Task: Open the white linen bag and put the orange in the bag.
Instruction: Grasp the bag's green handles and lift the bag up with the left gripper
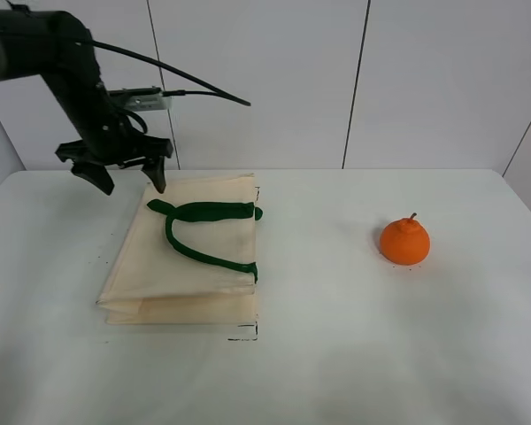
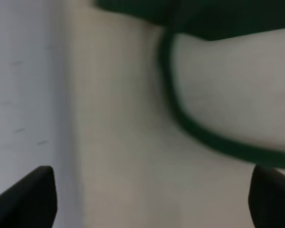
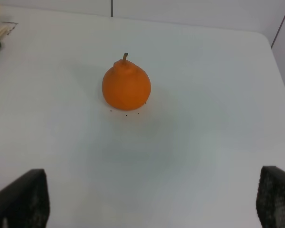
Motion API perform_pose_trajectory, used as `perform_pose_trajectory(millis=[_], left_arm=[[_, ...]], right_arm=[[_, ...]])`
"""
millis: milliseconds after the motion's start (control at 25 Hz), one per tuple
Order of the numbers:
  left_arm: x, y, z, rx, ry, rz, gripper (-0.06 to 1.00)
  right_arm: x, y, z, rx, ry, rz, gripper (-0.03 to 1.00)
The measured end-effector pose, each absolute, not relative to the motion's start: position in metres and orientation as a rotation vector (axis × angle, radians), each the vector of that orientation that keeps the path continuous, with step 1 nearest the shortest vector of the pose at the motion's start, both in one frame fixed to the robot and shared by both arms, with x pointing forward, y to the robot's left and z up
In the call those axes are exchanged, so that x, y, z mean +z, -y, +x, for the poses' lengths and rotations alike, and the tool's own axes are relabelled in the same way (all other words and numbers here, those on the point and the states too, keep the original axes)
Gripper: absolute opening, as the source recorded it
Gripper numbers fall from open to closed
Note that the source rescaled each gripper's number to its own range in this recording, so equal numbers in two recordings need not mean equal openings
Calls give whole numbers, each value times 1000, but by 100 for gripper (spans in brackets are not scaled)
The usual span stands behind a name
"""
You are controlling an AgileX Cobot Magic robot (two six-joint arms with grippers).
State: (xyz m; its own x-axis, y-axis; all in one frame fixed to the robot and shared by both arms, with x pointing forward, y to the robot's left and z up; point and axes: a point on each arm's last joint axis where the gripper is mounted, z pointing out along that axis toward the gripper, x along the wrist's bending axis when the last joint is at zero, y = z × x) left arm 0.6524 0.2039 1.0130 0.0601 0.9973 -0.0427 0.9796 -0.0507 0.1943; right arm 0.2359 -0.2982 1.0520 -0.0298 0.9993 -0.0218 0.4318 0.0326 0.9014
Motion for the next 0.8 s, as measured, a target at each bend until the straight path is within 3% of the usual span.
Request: perform_pose_trajectory(millis=[160,800], left_arm=[[985,-181,661,109,-2035,2201,96],[881,-174,683,53,-2127,2203,96]], right_arm=[[1052,299,236,955,-1561,1495,100],[1052,298,236,961,-1563,1496,100]])
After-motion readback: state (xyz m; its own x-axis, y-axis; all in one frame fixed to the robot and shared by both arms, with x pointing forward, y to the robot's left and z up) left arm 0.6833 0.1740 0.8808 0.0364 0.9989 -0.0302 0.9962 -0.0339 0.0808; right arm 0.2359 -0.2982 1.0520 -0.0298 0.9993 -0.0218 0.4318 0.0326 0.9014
